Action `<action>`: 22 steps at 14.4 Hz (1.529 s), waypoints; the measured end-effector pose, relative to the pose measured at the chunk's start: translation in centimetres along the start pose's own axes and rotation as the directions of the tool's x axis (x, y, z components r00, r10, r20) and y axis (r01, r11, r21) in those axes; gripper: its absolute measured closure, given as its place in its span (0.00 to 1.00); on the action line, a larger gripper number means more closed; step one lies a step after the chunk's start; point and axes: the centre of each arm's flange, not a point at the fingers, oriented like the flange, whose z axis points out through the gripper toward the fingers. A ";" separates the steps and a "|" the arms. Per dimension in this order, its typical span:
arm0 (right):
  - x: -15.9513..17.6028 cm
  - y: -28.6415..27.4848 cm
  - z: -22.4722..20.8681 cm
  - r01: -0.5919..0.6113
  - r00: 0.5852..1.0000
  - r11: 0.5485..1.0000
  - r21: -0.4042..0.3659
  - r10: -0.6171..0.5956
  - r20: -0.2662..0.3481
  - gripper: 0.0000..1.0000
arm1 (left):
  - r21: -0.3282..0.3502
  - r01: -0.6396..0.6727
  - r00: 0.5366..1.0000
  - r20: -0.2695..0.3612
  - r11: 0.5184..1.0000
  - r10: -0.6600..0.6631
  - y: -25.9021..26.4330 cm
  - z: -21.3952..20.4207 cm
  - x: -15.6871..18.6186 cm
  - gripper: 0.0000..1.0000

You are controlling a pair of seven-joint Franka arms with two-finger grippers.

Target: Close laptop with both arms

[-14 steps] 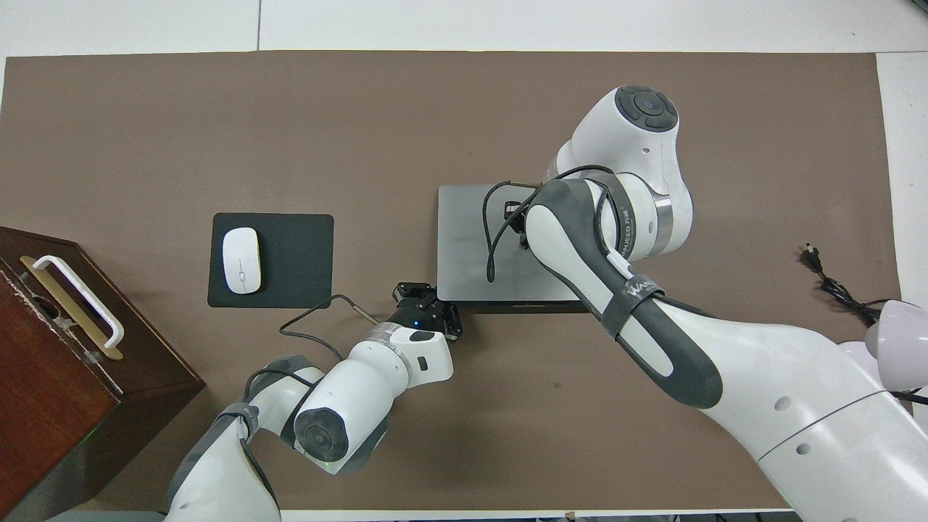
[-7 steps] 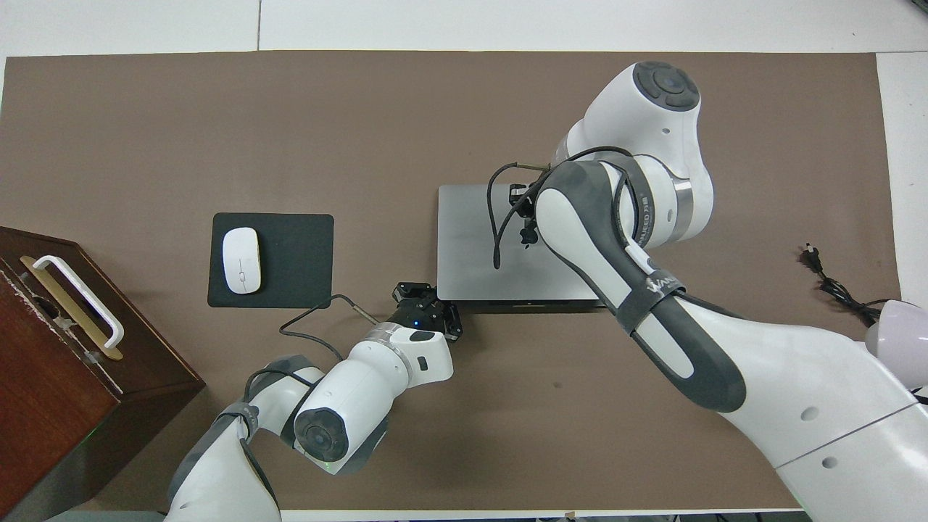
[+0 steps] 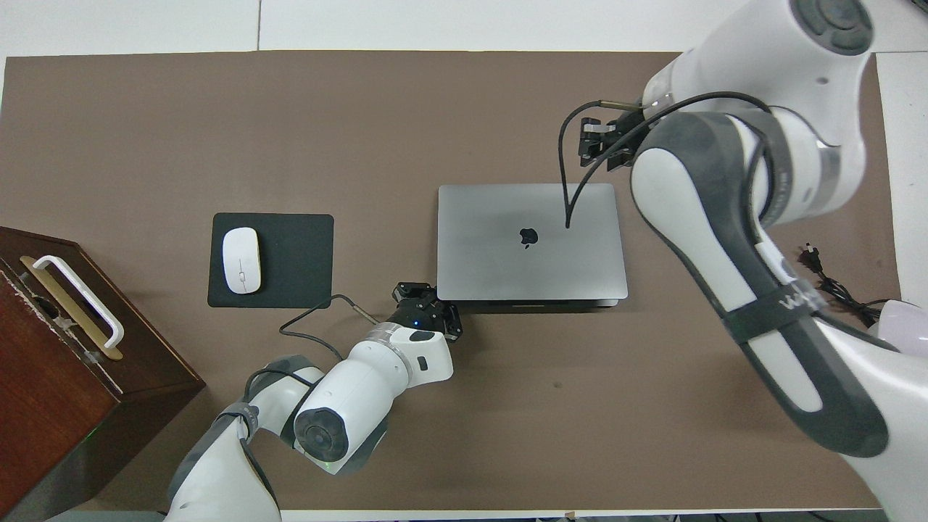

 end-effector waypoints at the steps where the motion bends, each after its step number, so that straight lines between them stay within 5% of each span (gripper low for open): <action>1: -0.1 1.3 -2.3 0.031 0.999 0.999 -0.012 -0.031 -0.024 0.42 | 0.000 0.007 1.000 0.000 1.000 -0.007 0.0 0.0 0.0 0.99; 2: -0.3 2.6 -4.5 0.060 0.997 0.998 -0.028 -0.062 -0.045 0.31 | 0.000 0.016 1.000 0.000 1.000 -0.016 0.0 0.0 0.0 0.99; 4: -1.1 5.1 -8.5 0.111 0.991 0.992 -0.061 -0.115 -0.062 0.27 | 0.000 0.029 1.000 0.000 1.000 -0.029 0.0 0.0 0.0 0.99; 7: -3.2 9.6 -13.9 0.189 0.980 0.975 -0.121 -0.195 -0.044 0.00 | 0.001 0.040 0.999 0.000 0.999 -0.040 0.0 0.0 0.0 0.99; 12: -5.5 15.5 -18.0 0.222 0.975 0.946 -0.237 -0.222 0.029 0.00 | 0.008 0.058 0.997 0.045 0.998 -0.059 -0.5 -0.8 -0.2 0.99; 18: -6.5 20.8 -21.2 0.143 0.988 0.956 -0.257 -0.152 -0.015 0.00 | 0.042 0.090 0.953 0.288 0.995 -0.099 -4.5 -7.9 3.3 0.99; 22: -8.1 20.7 -21.7 0.142 0.990 0.959 -0.244 -0.135 0.046 0.00 | 0.056 0.110 0.915 0.384 0.992 -0.123 -6.5 -13.3 5.0 0.99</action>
